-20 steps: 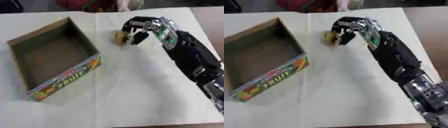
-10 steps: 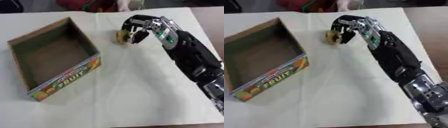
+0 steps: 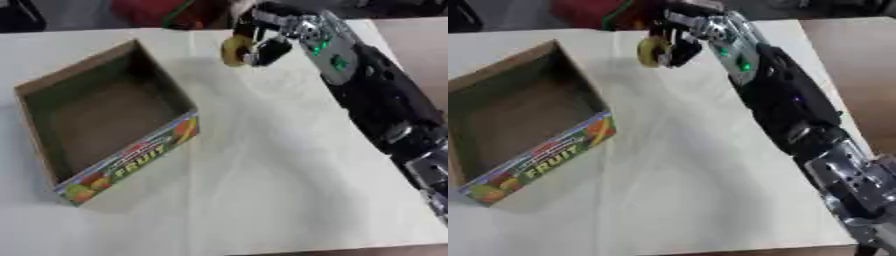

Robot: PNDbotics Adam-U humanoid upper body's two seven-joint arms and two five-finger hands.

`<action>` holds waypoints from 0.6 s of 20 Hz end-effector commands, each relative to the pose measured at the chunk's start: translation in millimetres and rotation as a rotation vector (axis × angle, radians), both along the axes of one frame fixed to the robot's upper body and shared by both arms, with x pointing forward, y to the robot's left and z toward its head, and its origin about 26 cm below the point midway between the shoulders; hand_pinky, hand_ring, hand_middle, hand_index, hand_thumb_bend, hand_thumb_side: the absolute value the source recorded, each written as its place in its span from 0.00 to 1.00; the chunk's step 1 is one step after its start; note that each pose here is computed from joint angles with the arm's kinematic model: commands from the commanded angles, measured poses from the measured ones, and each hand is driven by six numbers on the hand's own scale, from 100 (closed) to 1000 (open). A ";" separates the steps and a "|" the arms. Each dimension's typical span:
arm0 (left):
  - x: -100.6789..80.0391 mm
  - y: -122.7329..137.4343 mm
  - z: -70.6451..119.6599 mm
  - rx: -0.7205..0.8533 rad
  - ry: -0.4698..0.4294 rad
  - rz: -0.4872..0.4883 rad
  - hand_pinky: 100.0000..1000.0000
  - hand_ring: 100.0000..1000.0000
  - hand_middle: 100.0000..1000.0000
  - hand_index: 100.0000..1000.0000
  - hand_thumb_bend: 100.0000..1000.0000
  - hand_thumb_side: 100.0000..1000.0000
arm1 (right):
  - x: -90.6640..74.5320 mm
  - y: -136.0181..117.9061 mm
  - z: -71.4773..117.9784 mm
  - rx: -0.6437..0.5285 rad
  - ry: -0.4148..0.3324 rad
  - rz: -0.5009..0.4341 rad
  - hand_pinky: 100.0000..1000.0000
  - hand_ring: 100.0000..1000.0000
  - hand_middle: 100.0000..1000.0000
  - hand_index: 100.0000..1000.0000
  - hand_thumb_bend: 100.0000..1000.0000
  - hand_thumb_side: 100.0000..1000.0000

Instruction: Pick up objects on the table and place them in the box.

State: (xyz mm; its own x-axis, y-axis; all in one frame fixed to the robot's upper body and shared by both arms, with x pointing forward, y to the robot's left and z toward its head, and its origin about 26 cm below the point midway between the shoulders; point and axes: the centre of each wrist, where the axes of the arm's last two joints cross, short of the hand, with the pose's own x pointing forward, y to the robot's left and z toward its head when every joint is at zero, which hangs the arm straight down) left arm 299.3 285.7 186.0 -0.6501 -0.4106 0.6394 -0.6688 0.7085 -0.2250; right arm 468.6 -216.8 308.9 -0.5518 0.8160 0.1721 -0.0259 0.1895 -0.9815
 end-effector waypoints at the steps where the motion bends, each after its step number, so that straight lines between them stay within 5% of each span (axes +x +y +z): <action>1: -2.2 0.1 8.6 0.023 -0.028 -0.007 0.23 0.37 0.36 0.53 0.00 0.83 | -16.4 20.6 34.6 0.055 -0.103 0.064 0.61 0.62 0.47 0.65 0.00 0.00; 12: -1.5 -3.6 8.6 0.027 -0.027 -0.034 0.23 0.37 0.36 0.53 0.00 0.82 | -44.2 103.2 52.0 0.123 -0.105 0.247 0.60 0.59 0.43 0.61 0.00 0.00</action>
